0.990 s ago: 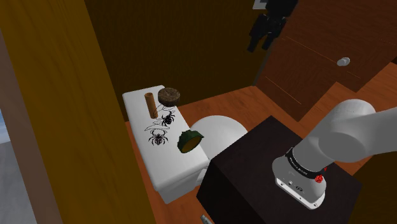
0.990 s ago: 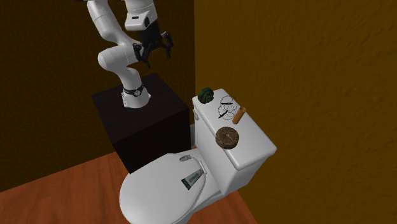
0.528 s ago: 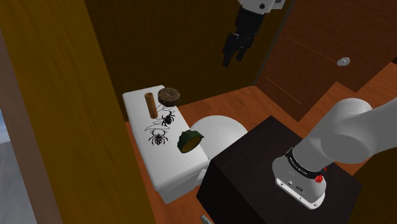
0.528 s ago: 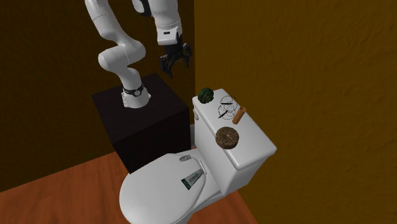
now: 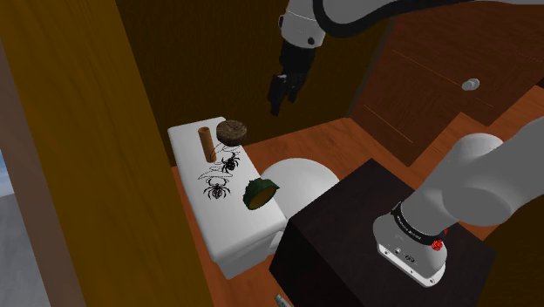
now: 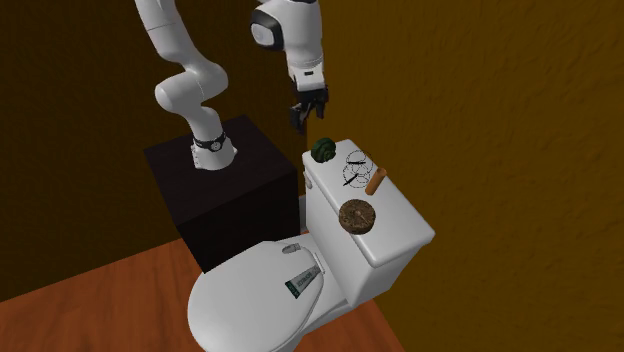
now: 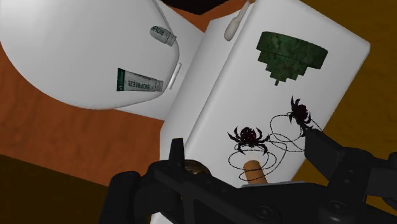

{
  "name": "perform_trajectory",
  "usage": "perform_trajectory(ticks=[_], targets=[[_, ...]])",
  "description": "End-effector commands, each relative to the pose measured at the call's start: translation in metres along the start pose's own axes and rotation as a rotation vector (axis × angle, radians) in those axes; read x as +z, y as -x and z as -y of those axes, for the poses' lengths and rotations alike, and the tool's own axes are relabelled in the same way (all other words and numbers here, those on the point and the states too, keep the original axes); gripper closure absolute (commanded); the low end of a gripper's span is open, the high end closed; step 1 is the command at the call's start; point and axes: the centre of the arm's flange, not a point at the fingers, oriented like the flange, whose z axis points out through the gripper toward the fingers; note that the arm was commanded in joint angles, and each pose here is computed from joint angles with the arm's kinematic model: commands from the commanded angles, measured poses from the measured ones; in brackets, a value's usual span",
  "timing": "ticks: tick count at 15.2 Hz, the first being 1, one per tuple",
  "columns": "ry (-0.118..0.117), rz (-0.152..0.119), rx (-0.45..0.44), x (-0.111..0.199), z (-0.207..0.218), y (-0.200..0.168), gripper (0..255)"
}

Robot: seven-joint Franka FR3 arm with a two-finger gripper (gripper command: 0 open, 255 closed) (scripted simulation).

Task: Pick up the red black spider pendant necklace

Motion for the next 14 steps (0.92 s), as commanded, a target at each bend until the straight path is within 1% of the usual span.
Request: perform_trajectory(ticks=[1,8,14], targets=[[0.003,0.004,-0.042,0.021,0.018,-0.013,0],[0.017,0.021,-0.184,0.082,0.081,-0.049,0],[0.029,0.036,-0.306,0.135,0.138,-0.072,0]])
